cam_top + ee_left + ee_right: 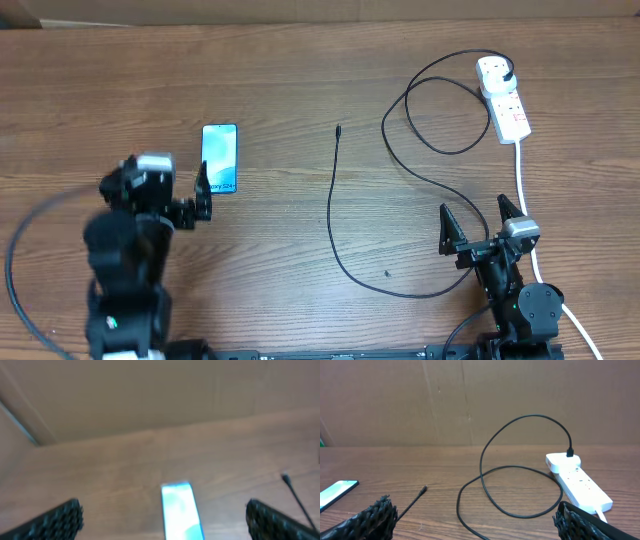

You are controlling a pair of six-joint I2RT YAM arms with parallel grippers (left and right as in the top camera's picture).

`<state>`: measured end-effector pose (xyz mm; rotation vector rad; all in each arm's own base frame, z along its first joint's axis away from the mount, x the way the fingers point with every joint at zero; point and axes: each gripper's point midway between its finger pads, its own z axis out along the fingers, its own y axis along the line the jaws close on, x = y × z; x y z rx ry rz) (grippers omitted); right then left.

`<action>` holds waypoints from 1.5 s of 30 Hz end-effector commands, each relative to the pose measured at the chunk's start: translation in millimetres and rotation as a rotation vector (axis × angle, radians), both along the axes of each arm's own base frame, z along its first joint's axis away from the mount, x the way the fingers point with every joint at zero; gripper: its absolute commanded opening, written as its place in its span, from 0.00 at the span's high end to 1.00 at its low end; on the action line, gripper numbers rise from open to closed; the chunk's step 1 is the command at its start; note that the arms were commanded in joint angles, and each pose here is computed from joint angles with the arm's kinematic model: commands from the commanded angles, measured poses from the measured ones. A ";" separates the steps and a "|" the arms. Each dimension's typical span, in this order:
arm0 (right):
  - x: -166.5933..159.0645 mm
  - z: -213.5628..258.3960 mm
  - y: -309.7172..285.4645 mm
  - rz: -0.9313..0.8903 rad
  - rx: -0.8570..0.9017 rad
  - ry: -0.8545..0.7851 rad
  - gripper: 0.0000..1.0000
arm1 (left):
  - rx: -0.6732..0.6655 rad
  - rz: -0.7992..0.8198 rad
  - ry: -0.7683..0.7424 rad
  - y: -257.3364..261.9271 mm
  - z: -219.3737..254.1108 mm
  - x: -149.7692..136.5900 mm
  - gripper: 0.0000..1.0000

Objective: Plug charger to phone and switch on socket
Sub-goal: 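Move the left gripper forward over the Galaxy phone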

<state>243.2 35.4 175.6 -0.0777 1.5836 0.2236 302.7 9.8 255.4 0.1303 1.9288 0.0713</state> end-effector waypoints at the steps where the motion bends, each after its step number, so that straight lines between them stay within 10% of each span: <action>1: 0.3 -2.5 -0.6 -0.005 -0.001 -0.001 0.00 | -0.065 -0.050 0.086 -10.9 24.5 23.8 0.01; 20: 0.3 -2.5 -0.6 -0.005 -0.001 -0.001 0.00 | -0.424 -0.089 0.571 -44.5 -11.5 99.4 0.00; 45: 0.3 -2.5 -0.6 -0.005 -0.001 -0.001 0.00 | -0.180 0.302 0.899 -13.0 -178.0 133.2 0.02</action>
